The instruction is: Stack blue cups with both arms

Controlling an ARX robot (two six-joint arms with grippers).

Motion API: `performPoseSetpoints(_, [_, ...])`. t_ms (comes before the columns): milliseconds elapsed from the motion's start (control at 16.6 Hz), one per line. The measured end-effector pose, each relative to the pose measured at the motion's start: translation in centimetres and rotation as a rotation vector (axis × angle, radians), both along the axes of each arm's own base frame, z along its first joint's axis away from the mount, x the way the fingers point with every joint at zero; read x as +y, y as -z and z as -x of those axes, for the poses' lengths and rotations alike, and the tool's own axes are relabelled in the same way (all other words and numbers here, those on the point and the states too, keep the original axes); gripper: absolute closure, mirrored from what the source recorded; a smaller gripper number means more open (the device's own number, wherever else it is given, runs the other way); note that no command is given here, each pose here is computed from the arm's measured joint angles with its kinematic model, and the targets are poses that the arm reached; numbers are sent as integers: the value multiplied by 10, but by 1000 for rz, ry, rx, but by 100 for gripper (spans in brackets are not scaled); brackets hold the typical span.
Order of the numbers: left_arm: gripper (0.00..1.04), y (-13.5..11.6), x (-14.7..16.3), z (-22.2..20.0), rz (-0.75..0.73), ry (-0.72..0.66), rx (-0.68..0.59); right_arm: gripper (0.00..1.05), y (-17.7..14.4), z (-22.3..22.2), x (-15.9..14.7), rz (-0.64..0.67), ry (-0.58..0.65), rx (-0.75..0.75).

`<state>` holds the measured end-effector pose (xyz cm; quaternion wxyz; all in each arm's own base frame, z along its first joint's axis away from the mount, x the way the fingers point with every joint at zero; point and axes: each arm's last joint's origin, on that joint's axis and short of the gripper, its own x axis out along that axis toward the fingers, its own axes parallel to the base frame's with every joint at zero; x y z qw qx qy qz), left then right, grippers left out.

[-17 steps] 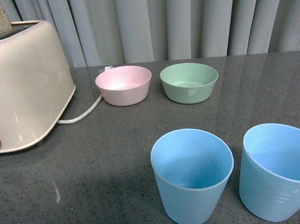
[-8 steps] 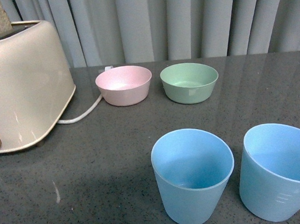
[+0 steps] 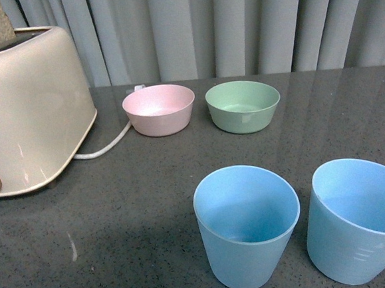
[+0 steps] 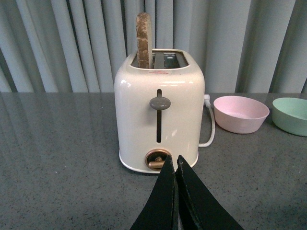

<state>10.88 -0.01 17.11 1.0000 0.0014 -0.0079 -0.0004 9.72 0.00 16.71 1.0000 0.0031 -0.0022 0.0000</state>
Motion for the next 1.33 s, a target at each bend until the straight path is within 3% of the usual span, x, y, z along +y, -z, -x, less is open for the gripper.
performPoseSetpoints(181, [104, 6, 0, 10, 0, -1, 46, 7, 0, 0, 0, 0, 0, 0])
performPoseSetpoints(241, [104, 1, 0, 11, 0, 2, -9, 7, 0, 0, 0, 0, 0, 1])
performPoseSetpoints(482, [101, 4, 0, 11, 2, 0, 17, 7, 0, 0, 0, 0, 0, 0])
performPoseSetpoints(603, [78, 4, 0, 11, 2, 0, 16, 7, 0, 0, 0, 0, 0, 0])
performPoseSetpoints(723, [56, 4, 0, 11, 2, 0, 16, 7, -2, -7, -1, -69, -9, 172])
performPoseSetpoints(904, [20, 4, 0, 11, 2, 0, 16, 7, -75, -43, 7, -104, -133, 43])
performPoseSetpoints(965, [7, 4, 0, 11, 2, 0, 16, 7, -86, -56, 11, -116, -176, 75])
performPoseSetpoints(1145, [7, 4, 0, 11, 2, 0, 16, 7, -74, -94, 29, -127, -247, 370])
performPoseSetpoints(1326, [7, 4, 0, 11, 2, 0, 16, 7, -57, -113, 44, -122, -277, 516])
